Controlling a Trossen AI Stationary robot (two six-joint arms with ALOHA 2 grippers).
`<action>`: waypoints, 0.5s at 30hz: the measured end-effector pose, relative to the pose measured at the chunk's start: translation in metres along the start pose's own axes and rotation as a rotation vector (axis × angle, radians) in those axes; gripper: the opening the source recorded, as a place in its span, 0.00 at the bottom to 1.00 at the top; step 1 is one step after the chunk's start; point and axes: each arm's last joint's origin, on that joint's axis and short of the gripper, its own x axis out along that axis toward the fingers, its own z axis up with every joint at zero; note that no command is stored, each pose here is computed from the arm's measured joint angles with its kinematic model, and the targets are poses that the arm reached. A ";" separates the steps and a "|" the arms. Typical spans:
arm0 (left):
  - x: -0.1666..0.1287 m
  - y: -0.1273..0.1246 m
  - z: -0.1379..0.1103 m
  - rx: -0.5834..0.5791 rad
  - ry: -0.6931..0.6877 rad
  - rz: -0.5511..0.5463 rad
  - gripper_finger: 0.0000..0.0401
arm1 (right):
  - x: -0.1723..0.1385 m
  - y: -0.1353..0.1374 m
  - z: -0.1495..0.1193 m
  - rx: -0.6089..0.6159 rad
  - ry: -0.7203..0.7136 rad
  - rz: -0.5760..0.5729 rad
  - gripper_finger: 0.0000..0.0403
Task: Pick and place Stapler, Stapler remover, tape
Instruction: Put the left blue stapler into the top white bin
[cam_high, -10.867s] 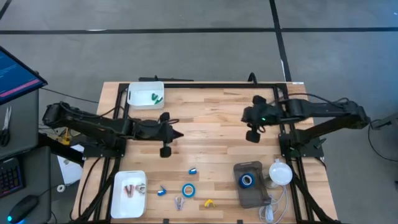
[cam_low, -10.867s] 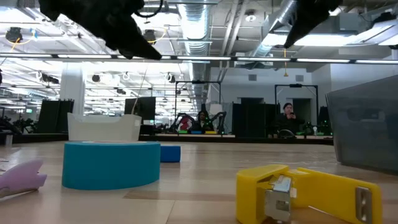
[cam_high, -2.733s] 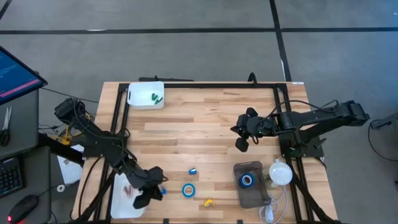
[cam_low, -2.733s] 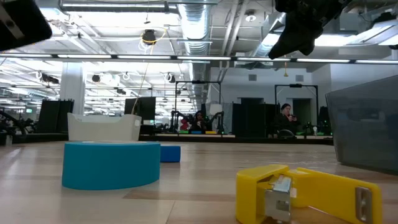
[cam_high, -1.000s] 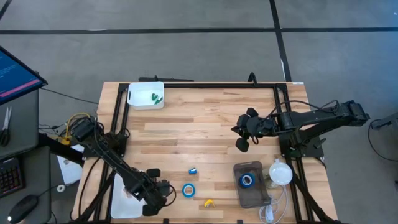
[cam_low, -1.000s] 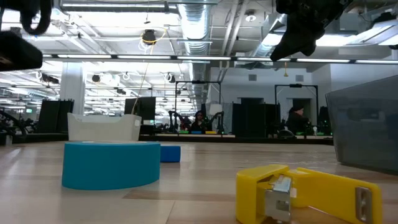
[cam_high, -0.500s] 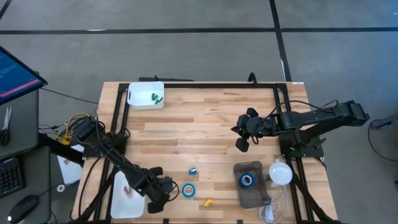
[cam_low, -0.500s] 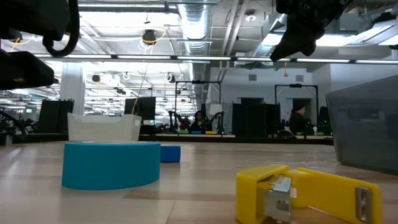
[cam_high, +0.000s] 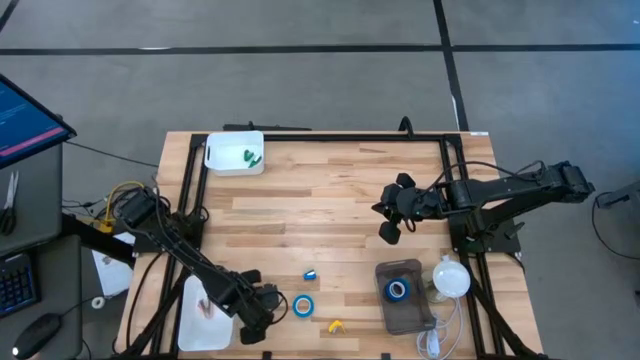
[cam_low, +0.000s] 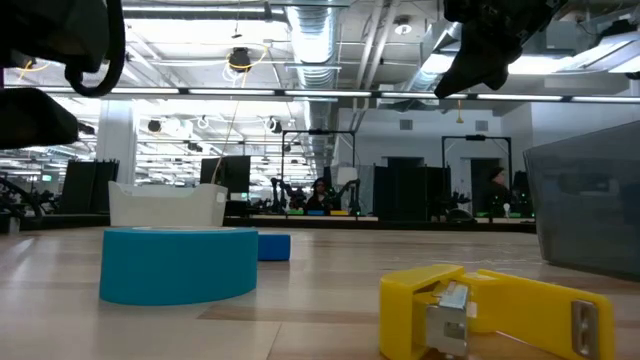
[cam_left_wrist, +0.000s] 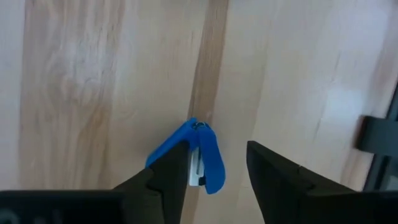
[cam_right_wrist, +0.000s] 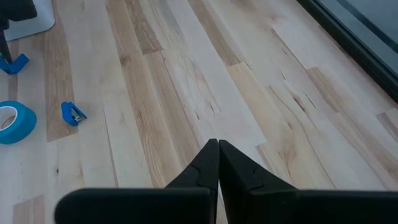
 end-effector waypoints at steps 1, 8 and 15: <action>0.001 0.000 0.000 -0.012 0.008 -0.004 0.39 | 0.000 0.000 0.000 0.000 0.000 0.000 0.00; 0.004 -0.001 0.000 -0.054 0.021 -0.008 0.38 | 0.000 0.000 0.000 0.000 0.000 0.000 0.00; 0.007 -0.001 -0.004 -0.140 0.117 -0.044 0.36 | 0.000 0.000 0.000 0.000 0.000 0.000 0.00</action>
